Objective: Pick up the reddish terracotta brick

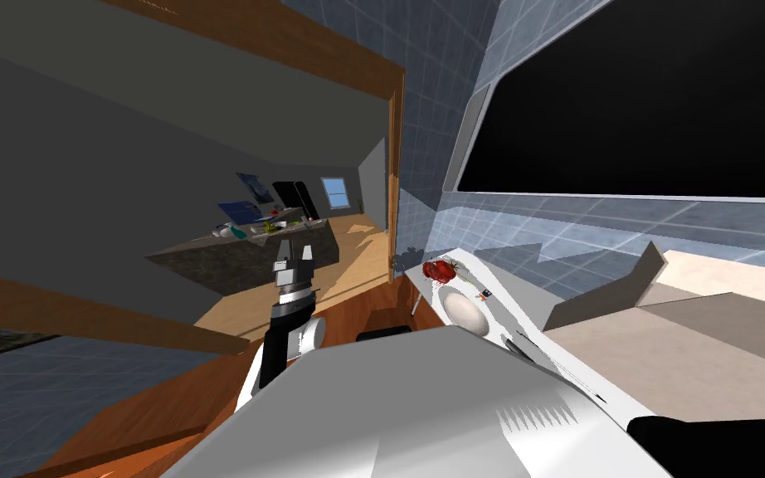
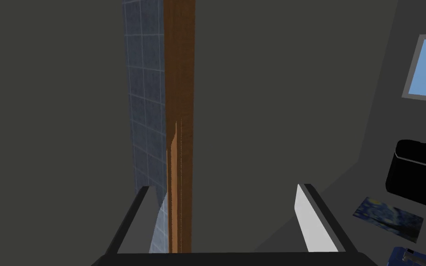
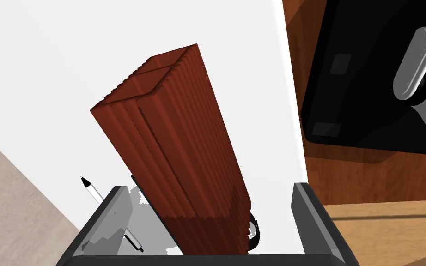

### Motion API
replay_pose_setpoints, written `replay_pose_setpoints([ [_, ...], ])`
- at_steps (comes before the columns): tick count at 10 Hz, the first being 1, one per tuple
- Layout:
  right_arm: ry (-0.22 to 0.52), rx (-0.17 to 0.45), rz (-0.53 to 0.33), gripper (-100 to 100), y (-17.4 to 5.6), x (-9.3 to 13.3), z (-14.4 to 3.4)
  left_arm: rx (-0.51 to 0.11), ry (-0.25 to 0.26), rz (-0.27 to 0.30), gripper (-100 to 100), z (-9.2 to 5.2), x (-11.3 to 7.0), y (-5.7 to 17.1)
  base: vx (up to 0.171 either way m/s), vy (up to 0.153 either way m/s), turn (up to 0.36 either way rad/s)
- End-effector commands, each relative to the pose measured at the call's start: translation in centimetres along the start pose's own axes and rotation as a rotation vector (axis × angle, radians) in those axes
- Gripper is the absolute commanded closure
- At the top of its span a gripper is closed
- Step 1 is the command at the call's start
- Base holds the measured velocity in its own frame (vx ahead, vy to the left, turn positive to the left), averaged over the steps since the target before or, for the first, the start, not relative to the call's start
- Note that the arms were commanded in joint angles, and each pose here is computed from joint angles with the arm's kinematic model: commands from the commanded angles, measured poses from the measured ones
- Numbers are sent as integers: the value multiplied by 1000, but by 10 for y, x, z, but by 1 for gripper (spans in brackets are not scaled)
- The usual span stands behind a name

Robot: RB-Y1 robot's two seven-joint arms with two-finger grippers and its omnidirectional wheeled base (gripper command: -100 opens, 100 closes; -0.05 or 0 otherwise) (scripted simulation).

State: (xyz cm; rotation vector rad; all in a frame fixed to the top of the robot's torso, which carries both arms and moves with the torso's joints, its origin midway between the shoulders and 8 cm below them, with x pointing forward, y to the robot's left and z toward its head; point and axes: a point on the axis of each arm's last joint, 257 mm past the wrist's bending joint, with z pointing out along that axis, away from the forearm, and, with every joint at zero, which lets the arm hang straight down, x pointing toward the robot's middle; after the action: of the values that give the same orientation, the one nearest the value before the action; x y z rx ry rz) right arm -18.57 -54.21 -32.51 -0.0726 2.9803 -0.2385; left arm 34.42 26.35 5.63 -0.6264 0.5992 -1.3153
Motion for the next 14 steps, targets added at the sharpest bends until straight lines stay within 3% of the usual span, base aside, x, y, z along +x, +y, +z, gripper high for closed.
replay_pose_setpoints([
  [1, 47, -28, -77, -100, 1, 13, 0, 0, 0, 0, 0, 0, 0, 0, 56, -61, 225],
  [6, 114, -156, -262, -100, 30, 28, 9, 0, 0, 0, 0, 0, 0, 0, 3, -46, 159],
  [7, 107, -135, -236, -100, 26, 27, 8, 0, 0, 0, 0, 0, 0, 0, -12, -21, 33],
  [8, 108, -139, -241, 0, 27, 27, 9, 0, 0, 0, 0, 0, 0, 0, 0, 0, 0],
  [9, 109, -139, -233, -100, 29, 32, 16, 0, 0, 0, 0, 0, 0, 0, 2, -3, 53],
  [14, 113, -143, -218, -100, 35, 42, 33, 0, 0, 0, 0, 0, 0, 0, 4, -5, 36],
])
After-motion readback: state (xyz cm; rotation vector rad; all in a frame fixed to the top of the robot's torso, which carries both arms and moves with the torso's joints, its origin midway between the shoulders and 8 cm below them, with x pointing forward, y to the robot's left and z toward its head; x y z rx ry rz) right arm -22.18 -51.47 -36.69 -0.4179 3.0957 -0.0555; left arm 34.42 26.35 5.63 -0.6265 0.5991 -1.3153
